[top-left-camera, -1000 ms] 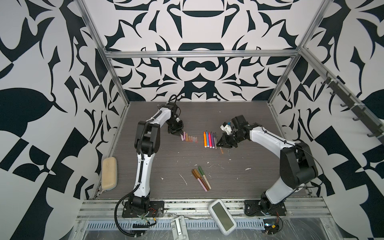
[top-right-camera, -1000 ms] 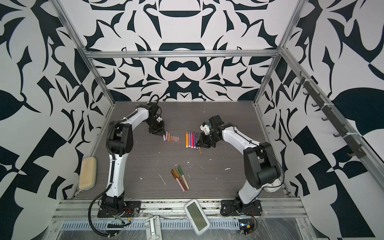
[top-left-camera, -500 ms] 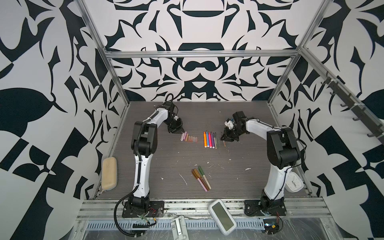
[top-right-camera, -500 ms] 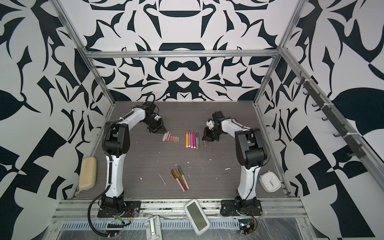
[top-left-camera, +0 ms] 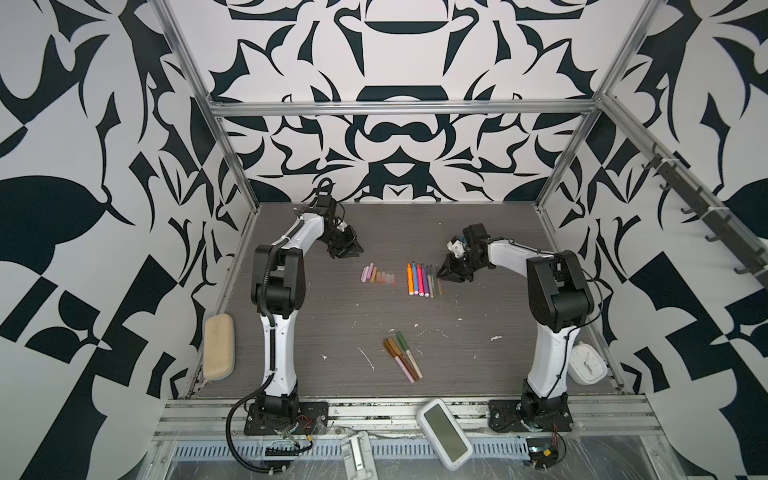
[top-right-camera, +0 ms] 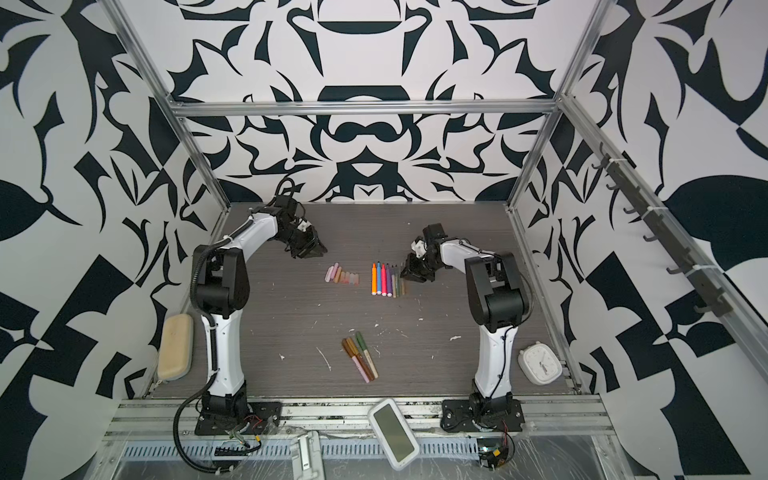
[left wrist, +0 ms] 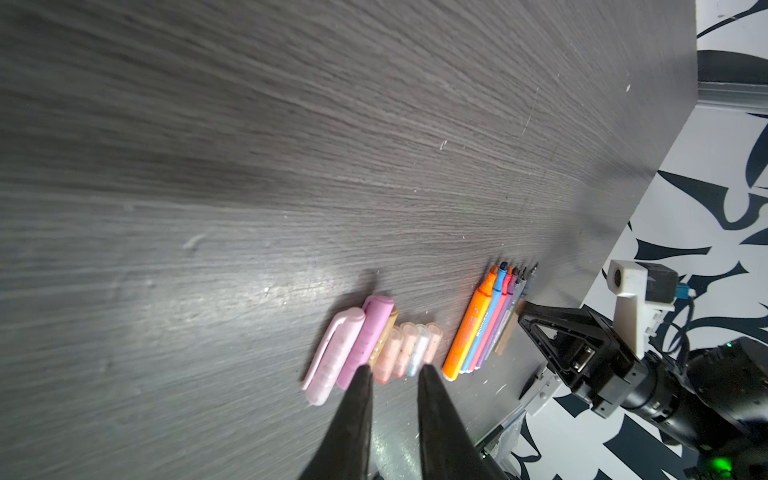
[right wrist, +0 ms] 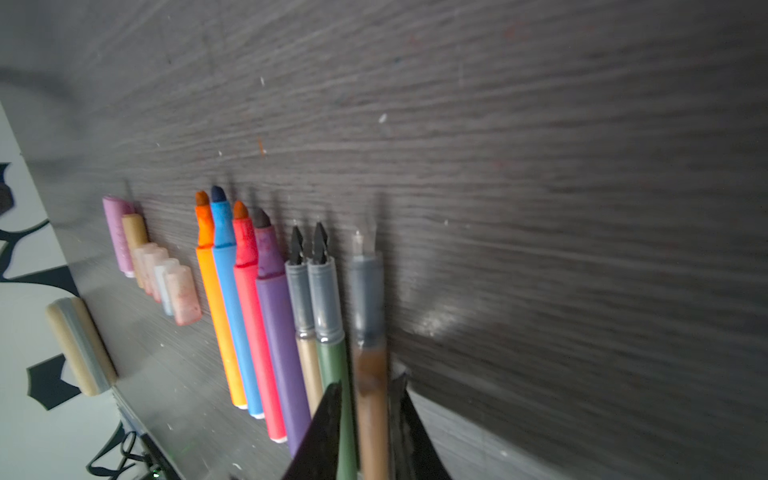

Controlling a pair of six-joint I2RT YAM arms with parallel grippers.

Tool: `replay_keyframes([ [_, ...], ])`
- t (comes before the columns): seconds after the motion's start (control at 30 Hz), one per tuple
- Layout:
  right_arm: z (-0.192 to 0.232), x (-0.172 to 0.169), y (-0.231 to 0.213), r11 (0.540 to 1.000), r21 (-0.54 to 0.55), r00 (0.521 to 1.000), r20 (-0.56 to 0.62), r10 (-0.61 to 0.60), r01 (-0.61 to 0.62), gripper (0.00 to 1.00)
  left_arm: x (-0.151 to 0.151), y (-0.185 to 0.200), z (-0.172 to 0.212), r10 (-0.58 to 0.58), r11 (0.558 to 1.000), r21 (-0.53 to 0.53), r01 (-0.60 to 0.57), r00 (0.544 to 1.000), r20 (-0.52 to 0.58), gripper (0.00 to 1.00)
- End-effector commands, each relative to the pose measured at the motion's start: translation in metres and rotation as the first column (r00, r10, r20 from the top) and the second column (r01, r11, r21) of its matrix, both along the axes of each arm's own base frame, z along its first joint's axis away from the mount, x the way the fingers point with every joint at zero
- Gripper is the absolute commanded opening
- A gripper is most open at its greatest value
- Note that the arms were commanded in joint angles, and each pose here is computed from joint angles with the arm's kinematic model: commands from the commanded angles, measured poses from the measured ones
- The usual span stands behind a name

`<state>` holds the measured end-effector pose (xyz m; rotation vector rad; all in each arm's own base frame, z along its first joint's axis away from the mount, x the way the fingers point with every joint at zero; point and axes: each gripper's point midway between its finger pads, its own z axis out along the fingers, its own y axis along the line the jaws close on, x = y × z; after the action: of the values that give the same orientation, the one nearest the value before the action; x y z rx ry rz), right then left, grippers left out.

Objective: Open the pen caps
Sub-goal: 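Open the right gripper to release the brown pen beside the markers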

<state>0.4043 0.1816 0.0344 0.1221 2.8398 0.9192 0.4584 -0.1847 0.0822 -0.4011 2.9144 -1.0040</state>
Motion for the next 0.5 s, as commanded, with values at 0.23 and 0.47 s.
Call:
replay_keyframes([
  [0.23,0.009,-0.001,0.005,0.999,0.036,1.000,0.023,0.000,-0.001,0.33,-0.009,0.003,0.015,0.003,1.000,-0.026,-0.003,1.000,-0.001,0.23],
  [0.47,0.029,-0.013,-0.003,1.000,0.006,0.997,0.076,0.009,-0.010,0.33,-0.010,0.005,0.019,0.021,0.999,-0.040,-0.021,1.000,0.018,0.23],
])
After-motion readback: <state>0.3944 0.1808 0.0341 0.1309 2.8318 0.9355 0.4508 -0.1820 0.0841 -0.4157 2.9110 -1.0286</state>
